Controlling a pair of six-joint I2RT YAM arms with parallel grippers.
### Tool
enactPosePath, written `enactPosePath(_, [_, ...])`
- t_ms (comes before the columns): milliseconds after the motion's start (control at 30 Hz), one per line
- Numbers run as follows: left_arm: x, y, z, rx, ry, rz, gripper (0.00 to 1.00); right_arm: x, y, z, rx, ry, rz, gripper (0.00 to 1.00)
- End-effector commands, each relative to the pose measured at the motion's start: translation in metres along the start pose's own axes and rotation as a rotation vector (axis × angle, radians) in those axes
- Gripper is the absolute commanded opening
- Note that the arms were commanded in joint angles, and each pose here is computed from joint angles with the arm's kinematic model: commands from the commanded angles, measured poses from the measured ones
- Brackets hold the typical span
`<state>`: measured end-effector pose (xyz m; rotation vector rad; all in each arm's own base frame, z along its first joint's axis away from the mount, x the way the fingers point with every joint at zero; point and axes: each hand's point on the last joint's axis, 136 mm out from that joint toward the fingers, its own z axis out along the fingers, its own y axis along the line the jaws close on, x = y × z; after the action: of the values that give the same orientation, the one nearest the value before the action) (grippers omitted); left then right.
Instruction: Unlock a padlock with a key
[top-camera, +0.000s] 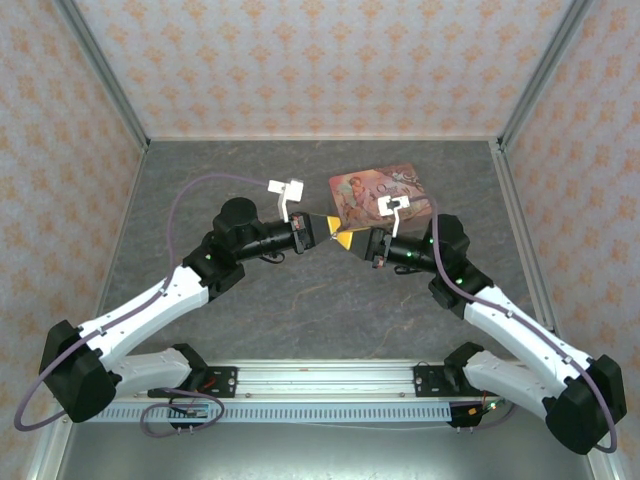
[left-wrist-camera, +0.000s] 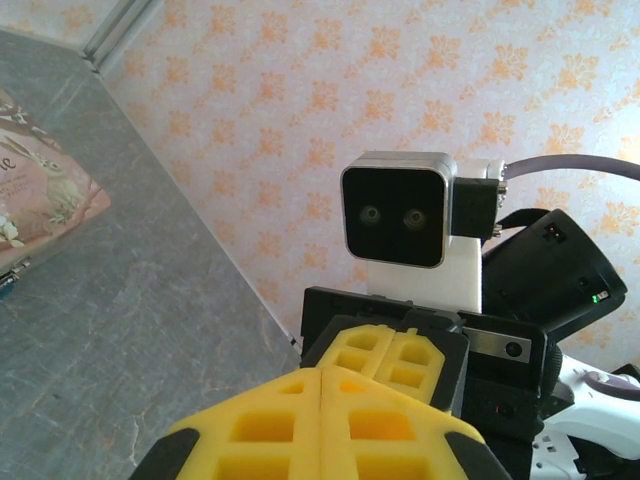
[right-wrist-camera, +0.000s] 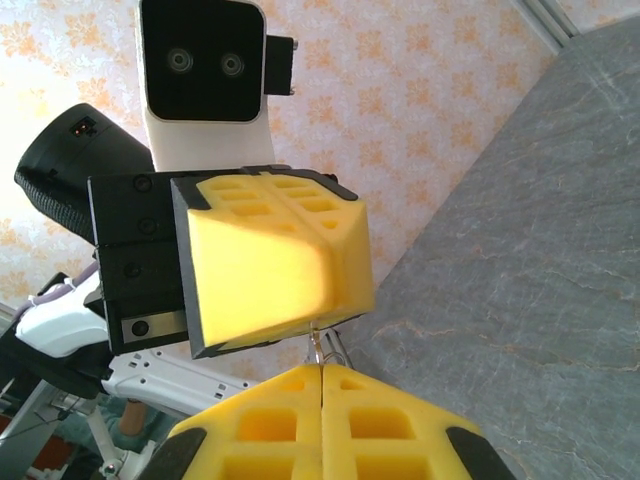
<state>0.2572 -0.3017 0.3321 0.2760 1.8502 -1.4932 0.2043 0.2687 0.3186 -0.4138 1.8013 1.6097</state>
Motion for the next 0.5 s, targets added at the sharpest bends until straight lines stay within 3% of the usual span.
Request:
enactPosePath(0, [-0.01, -0.016, -0.005, 0.018, -0.026, 0.032, 0.0, -0.01, 0.018, -0.009, -0.02, -0.054, -0.085, 0.08])
enactPosePath(167, [-0.01, -0.015, -0.005, 0.014, -0.032, 0.03, 0.0, -0.013, 0.021, -0.009, -0.035, -0.071, -0.077, 0.28])
enactPosePath(467, [-0.011, -0.014, -0.005, 0.012, -0.039, 0.027, 0.0, -0.014, 0.017, 0.0, -0.06, -0.053, -0.048, 0.36])
